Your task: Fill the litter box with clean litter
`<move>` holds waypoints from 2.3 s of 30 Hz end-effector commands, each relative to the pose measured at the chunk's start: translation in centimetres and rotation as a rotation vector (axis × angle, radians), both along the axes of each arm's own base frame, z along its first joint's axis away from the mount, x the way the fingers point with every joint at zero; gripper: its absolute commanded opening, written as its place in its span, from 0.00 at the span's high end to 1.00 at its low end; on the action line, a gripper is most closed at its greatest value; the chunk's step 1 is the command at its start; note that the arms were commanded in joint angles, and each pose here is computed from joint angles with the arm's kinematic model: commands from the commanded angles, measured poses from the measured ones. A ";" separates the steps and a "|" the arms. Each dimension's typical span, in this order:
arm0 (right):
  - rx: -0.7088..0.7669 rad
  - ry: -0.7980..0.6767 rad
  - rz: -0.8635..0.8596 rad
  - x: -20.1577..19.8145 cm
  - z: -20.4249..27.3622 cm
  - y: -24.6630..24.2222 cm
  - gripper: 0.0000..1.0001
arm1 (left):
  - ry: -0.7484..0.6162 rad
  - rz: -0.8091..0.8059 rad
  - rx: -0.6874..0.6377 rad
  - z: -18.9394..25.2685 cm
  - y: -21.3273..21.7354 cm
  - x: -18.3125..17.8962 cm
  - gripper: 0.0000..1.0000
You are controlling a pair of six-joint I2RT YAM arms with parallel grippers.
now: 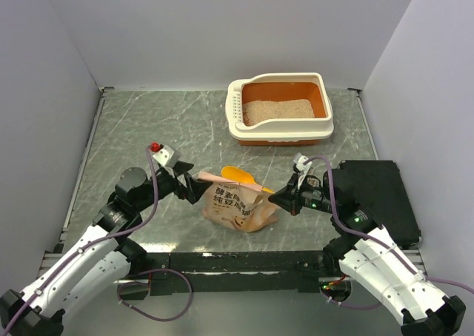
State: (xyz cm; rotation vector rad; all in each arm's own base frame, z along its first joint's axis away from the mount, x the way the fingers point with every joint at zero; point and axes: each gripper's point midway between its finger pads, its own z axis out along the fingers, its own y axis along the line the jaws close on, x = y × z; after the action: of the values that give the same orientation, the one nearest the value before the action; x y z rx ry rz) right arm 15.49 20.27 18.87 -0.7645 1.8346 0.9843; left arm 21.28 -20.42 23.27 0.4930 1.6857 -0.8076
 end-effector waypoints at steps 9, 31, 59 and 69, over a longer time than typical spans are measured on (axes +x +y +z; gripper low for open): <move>0.090 -0.029 0.059 -0.9 1.6 0.9 1.00 | 0.072 -0.511 -0.088 0.2 -4.5 -5.0 0.07; 0.099 0.157 -0.058 -1.1 -0.1 -0.4 1.00 | 0.103 -0.110 0.000 -0.1 -0.2 -0.9 0.99; 0.144 0.631 0.060 -4.9 -0.3 1.4 1.00 | 0.365 -0.109 -0.012 0.6 0.0 -2.0 0.99; 0.166 0.760 0.062 -5.8 0.0 1.4 1.00 | 0.586 -0.076 -0.035 0.8 0.5 -4.2 0.99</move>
State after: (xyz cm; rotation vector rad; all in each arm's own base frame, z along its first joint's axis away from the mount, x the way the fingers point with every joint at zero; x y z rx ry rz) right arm 11.00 21.71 17.77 -0.4067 2.2713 1.4907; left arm 18.20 -20.54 20.71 0.4006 2.2521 -1.0574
